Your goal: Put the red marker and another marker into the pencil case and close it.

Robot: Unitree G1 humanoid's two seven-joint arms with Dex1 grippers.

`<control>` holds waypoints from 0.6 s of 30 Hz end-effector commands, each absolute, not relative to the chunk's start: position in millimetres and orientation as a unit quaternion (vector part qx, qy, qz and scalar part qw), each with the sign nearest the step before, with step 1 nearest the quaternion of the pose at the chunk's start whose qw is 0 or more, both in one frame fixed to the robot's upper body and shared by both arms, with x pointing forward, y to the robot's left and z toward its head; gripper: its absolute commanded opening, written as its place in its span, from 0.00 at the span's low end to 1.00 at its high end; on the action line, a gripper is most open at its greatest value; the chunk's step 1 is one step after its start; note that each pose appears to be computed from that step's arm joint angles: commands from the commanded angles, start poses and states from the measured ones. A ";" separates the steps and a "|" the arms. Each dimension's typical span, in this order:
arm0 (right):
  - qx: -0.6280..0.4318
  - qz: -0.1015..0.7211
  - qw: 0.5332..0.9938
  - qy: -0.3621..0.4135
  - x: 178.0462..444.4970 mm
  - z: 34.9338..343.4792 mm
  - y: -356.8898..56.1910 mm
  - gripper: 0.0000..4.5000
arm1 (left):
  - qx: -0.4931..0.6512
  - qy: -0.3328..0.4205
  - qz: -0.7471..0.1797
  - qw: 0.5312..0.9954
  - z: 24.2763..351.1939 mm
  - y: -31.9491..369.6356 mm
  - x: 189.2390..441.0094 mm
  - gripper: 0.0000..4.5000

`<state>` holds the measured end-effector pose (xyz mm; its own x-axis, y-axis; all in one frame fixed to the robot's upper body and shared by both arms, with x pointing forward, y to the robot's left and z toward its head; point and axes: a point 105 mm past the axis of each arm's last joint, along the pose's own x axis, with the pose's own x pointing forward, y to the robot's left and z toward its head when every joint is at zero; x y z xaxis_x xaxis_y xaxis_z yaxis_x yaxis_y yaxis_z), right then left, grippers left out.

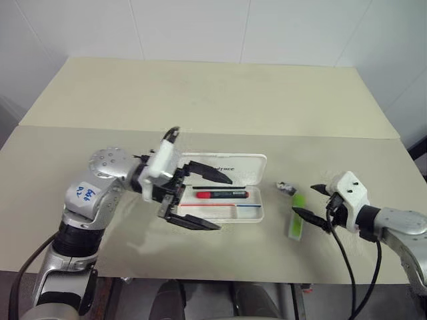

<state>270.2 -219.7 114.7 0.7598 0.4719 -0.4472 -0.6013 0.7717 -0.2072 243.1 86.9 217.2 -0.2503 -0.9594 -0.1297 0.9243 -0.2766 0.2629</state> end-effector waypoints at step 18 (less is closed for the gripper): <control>-0.090 0.178 0.938 0.282 251.2 73.2 -218.7 1.00 | 0.131 -0.059 -0.781 0.608 229.6 134.0 239.1 0.99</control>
<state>256.1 -205.3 94.9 0.8014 0.3614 -0.4767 -0.4460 0.8920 -0.0735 244.0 130.0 223.7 -0.2157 -0.9671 -0.1346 0.9444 -0.2417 0.2228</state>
